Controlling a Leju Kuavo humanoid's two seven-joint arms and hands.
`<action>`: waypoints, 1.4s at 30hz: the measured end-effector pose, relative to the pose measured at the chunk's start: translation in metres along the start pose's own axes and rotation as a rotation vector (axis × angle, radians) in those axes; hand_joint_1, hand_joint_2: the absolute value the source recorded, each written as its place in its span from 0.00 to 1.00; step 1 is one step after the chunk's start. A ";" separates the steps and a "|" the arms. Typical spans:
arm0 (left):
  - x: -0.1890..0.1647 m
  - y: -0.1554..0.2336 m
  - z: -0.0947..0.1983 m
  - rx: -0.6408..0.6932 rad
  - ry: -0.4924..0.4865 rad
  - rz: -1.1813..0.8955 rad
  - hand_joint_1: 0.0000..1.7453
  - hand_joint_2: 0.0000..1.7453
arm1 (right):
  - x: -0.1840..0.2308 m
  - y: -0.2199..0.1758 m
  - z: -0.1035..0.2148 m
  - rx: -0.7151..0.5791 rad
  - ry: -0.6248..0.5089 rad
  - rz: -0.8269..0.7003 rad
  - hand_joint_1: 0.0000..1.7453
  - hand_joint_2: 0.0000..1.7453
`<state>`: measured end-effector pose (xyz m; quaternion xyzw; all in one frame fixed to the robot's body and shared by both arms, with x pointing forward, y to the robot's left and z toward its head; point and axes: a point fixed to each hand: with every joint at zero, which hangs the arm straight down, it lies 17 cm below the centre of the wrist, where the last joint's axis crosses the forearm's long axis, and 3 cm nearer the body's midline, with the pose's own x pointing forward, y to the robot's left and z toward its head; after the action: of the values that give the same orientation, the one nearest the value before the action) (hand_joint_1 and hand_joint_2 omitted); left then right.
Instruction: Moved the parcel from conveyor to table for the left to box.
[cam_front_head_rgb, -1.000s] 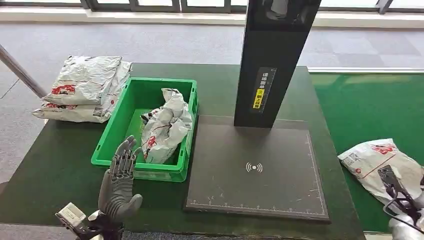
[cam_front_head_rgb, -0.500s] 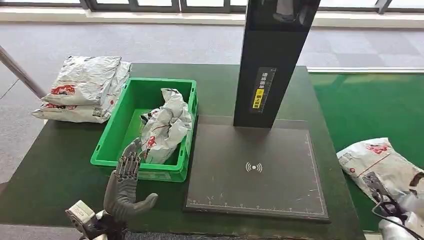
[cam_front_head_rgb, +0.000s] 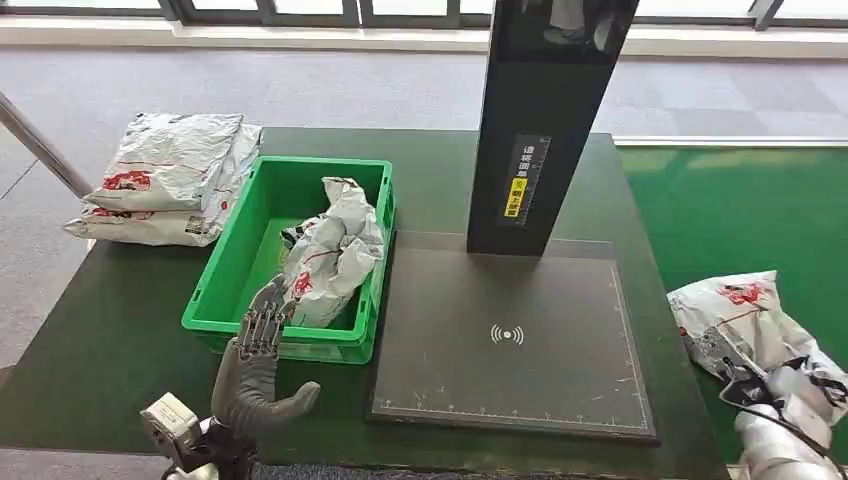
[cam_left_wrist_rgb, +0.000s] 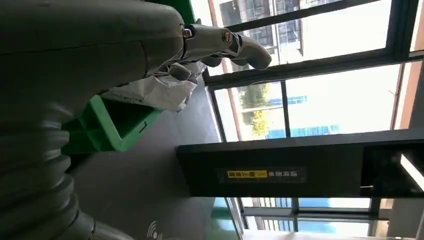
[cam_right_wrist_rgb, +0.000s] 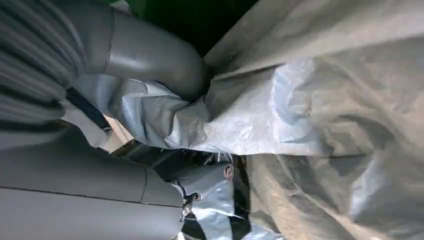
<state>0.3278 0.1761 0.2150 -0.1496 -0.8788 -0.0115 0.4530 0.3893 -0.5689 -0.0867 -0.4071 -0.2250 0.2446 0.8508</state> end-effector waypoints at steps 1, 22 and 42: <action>0.000 0.001 0.001 0.002 0.004 0.000 0.00 1.00 | 0.004 -0.004 0.000 -0.030 -0.017 -0.004 1.00 1.00; 0.006 0.004 0.009 0.075 0.006 -0.048 0.00 1.00 | 0.064 -0.095 0.129 -0.792 -0.594 -0.836 1.00 1.00; 0.013 0.002 0.004 0.095 -0.030 -0.028 0.00 1.00 | 0.259 -0.036 0.358 -0.360 -1.368 -0.806 1.00 1.00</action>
<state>0.3180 0.1817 0.2223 -0.1155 -0.8870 0.0260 0.4463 0.3913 -0.2242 0.1926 -0.1861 -0.8600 0.0743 0.4692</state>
